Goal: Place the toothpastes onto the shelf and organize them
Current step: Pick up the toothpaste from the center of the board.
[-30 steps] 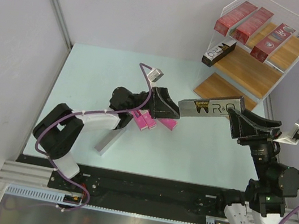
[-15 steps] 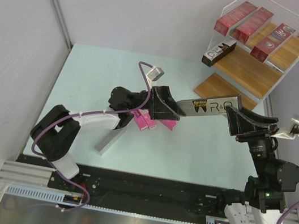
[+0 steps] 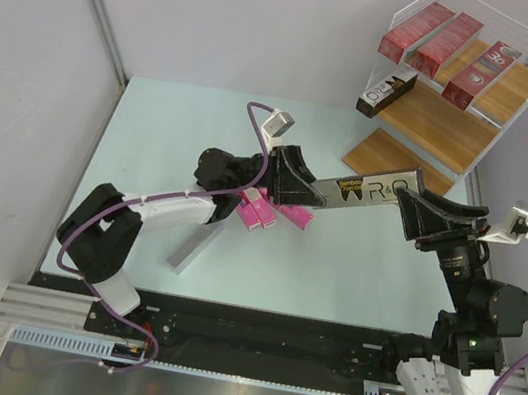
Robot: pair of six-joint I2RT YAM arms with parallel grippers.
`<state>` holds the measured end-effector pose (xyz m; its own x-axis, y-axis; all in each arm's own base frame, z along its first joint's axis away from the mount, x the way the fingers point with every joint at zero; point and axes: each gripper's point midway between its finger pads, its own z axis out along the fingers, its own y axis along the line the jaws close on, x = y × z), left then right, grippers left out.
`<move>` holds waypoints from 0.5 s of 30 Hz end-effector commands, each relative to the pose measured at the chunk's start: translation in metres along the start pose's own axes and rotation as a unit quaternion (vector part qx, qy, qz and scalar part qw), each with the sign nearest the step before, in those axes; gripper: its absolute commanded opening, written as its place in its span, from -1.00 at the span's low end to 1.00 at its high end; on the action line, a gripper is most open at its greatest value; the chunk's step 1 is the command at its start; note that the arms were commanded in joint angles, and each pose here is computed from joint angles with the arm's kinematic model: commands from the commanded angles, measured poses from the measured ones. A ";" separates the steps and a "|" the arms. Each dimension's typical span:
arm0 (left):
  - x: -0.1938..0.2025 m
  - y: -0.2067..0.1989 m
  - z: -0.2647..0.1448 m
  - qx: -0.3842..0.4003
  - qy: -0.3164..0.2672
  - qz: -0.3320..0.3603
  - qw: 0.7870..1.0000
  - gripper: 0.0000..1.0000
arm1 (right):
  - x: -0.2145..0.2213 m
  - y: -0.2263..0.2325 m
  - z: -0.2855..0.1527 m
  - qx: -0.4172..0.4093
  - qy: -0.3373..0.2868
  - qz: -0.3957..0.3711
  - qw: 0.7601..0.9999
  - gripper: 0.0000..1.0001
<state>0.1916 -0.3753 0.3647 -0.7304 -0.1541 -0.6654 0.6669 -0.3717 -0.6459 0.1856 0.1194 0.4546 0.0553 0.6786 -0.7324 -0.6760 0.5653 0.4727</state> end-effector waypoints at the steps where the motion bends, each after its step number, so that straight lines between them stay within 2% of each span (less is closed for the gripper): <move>1: -0.012 -0.076 0.001 0.143 -0.029 0.182 0.972 -0.08 | -0.020 0.019 0.000 -0.024 -0.027 -0.017 0.999 -0.69; 5: -0.012 -0.079 0.000 0.145 -0.029 0.188 0.971 -0.38 | -0.020 0.014 -0.001 -0.013 -0.028 -0.019 0.999 -0.54; 9: -0.013 -0.081 0.001 0.146 -0.031 0.190 0.970 -0.52 | -0.019 0.011 -0.001 -0.004 -0.027 -0.020 0.999 -0.23; 15: -0.015 -0.081 0.001 0.146 -0.037 0.192 0.970 -0.74 | -0.015 -0.005 -0.004 0.034 -0.023 -0.032 0.999 0.03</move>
<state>0.1918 -0.3764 0.3629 -0.7328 -0.1501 -0.6637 0.6642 -0.3699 -0.6496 0.1867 0.1165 0.4508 0.0534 0.6800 -0.7313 -0.6561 0.5760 0.4876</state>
